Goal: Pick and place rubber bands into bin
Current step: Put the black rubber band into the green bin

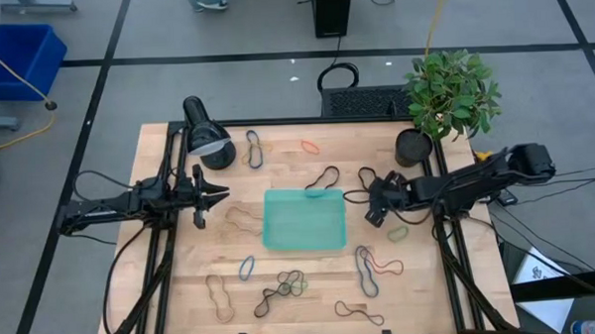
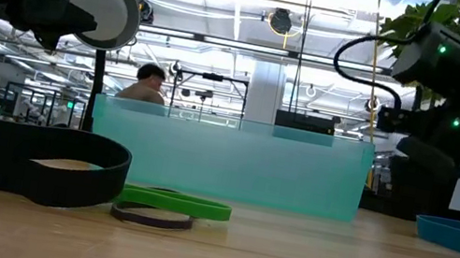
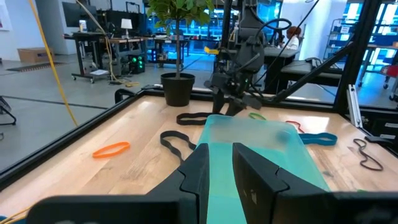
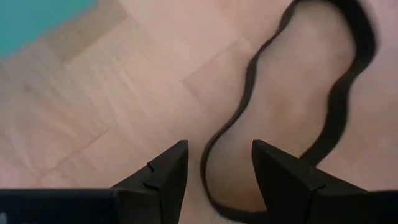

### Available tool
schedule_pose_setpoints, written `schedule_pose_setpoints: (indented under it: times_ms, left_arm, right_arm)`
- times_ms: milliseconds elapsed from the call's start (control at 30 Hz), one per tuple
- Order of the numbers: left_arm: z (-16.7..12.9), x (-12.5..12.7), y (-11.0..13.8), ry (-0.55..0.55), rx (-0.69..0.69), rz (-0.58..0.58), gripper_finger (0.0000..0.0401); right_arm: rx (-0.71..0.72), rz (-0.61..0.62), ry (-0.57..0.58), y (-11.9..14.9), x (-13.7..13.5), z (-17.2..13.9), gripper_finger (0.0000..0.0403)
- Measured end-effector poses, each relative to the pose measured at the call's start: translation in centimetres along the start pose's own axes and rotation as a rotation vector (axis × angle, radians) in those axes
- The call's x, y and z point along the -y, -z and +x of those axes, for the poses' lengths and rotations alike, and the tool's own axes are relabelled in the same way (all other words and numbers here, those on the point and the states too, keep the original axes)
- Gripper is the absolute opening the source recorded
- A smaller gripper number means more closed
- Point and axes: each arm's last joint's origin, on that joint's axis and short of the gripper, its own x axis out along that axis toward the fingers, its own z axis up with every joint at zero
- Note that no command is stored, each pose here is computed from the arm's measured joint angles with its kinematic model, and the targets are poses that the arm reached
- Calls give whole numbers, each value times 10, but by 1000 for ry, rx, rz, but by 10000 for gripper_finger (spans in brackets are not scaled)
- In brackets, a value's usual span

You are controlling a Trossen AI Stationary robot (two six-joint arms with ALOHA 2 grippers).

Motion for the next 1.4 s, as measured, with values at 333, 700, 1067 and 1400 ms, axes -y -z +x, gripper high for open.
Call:
schedule_pose_setpoints:
  times_ms: [333,700,1067,1400]
  left_arm:
    - [0,0,0,-1,-1,0,77]
    - [0,0,0,-16,1,0,77]
    - [0,0,0,-16,0,0,77]
    - [0,0,0,-16,0,1,77]
  right_arm:
    - [-44,-1,-11,0,1,6,113]
    - [-10,-20,-4,-2,0,6,7]
    - [204,55,-85,-19,-3,-11,1]
    - [808,91,-205,-63,-8,-63,1]
